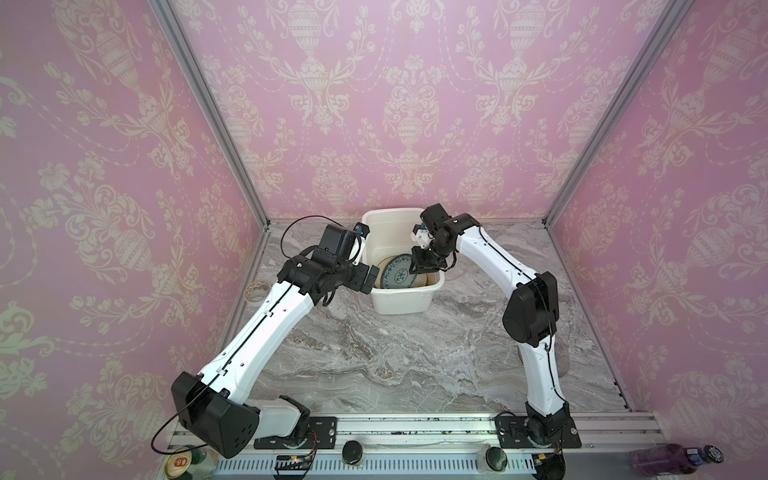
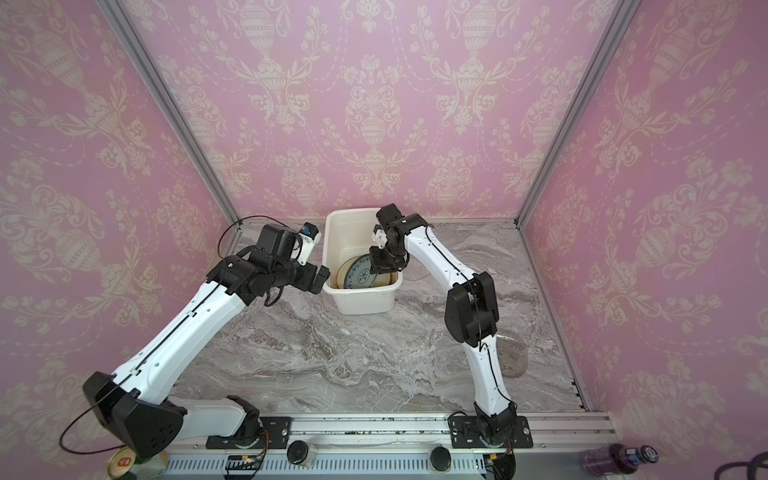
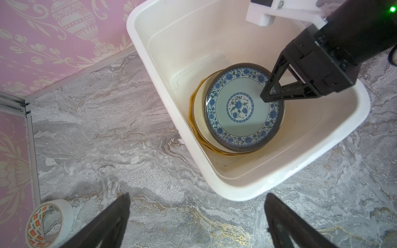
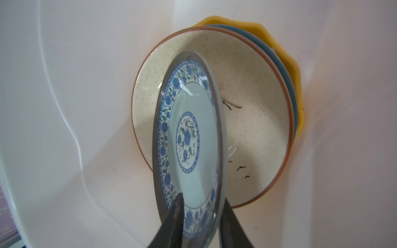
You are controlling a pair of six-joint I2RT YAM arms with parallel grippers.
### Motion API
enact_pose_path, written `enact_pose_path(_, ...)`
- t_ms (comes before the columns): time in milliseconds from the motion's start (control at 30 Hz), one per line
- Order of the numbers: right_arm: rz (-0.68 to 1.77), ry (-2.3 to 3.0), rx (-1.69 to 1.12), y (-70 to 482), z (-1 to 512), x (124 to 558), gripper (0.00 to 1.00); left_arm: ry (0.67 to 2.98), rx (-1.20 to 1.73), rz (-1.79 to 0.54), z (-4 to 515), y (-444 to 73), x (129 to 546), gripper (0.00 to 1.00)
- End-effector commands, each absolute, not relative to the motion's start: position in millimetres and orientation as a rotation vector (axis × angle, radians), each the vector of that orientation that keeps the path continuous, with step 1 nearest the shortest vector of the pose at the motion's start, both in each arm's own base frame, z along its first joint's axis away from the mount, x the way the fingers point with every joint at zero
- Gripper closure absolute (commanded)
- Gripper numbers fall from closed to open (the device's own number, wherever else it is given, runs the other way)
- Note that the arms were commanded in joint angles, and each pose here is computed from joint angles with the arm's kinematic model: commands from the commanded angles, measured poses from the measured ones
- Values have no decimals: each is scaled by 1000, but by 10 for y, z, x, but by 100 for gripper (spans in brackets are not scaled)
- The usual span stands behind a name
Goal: Place the plates into the plastic bin on the countertop
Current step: 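Lay the floral plate flat on the stack with the right gripper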
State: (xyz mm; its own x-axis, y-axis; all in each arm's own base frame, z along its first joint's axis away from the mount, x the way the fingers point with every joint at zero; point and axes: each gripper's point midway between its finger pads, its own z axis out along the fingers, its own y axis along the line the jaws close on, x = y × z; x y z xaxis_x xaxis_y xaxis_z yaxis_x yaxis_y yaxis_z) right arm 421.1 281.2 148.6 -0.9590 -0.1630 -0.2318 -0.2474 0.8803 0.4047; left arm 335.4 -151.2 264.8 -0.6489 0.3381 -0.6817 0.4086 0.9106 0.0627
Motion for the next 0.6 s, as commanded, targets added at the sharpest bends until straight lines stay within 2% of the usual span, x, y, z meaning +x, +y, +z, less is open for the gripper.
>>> enact_pose_path(0,584,2949,-288,2773,1065,4225,73,2341,530,-89,2668,-1478,3343,1)
enact_pose_path(567,412,2955,-318,2705,897,4264,65,2315,515,-101,2792,-1511,3405,1)
